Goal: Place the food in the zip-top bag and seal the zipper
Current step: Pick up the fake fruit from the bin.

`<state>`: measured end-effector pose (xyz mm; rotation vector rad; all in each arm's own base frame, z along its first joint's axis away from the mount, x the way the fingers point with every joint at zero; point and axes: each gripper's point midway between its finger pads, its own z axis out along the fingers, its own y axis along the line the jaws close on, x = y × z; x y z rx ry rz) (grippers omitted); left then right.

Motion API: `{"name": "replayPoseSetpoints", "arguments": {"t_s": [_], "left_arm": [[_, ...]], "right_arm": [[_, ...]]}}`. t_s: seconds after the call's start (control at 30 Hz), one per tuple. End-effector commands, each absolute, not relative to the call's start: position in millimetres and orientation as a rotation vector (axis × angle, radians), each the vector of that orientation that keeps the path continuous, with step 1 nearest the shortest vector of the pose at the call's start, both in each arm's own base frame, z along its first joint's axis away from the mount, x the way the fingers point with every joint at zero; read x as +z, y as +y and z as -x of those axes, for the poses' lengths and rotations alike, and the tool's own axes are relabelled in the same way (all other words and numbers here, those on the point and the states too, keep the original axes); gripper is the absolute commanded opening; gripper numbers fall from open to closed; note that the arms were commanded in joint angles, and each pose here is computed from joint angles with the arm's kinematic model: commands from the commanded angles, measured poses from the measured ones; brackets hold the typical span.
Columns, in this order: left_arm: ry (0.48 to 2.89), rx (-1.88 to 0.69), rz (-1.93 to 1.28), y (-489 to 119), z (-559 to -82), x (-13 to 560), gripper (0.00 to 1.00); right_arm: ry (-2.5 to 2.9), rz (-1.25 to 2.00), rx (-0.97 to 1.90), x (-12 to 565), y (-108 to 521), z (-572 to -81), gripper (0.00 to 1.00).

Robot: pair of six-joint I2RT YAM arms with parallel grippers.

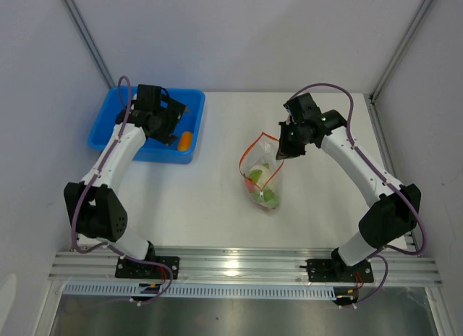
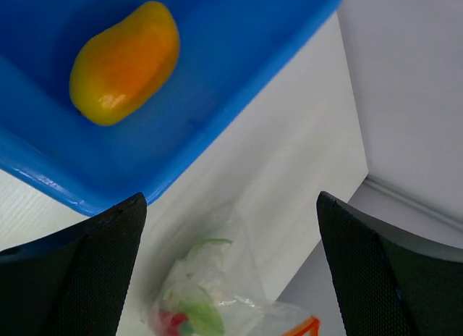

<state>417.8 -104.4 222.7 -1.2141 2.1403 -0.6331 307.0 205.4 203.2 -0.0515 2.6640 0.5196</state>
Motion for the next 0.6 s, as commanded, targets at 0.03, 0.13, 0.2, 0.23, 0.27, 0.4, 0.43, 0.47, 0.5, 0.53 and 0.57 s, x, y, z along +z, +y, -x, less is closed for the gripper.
{"name": "replayPoseSetpoints", "arguments": {"t_s": [0.03, 0.13, 0.2, 0.23, 0.27, 0.4, 0.43, 0.47, 0.5, 0.53, 0.57], "left_arm": [[2.003, -0.62, 1.492, -88.6, -438.9, 222.2, 1.0], [1.995, -0.609, 1.505, -84.0, -459.1, 218.1, 1.0], [1.998, -0.574, 1.528, -77.0, -469.9, 207.5, 0.99], [1.996, -0.571, 1.519, -75.7, -475.2, 209.4, 0.99], [1.984, -0.571, 1.516, -72.7, -481.3, 213.7, 0.99], [2.039, -0.491, 1.564, -61.2, -497.9, 181.9, 0.99], [2.065, -0.453, 1.595, -58.5, -495.0, 171.4, 1.0], [2.054, -0.465, 1.589, -57.1, -503.1, 178.8, 1.0], [2.105, -0.446, 1.592, -56.2, -505.1, 161.7, 1.0], [2.121, -0.445, 1.58, -55.9, -508.2, 162.7, 0.99], [2.148, -0.425, 1.578, -55.3, -508.3, 156.2, 0.99]], "right_arm": [[2.661, 0.05, 0.475, 206.5, 189.0, -315.4, 0.0], [2.673, 0.022, 0.469, 200.8, 178.7, -317.3, 0.0], [2.679, 0.005, 0.459, 198.5, 172.6, -319.0, 0.0], [2.676, -0.013, 0.457, 198.7, 168.6, -321.5, 0.0], [2.679, -0.02, 0.452, 197.9, 166.3, -321.2, 0.0], [2.686, -0.062, 0.44, 193.9, 155.7, -325.2, 0.0], [2.691, -0.069, 0.434, 191.8, 153.9, -325.7, 0.0], [2.691, -0.081, 0.433, 191.4, 151.2, -327.1, 0.0], [2.695, -0.091, 0.428, 190.1, 148.9, -328.1, 0.0], [2.698, -0.097, 0.428, 189.2, 148.2, -328.6, 0.0], [2.7, -0.103, 0.426, 187.7, 146.9, -330.0, 0.0]]}}
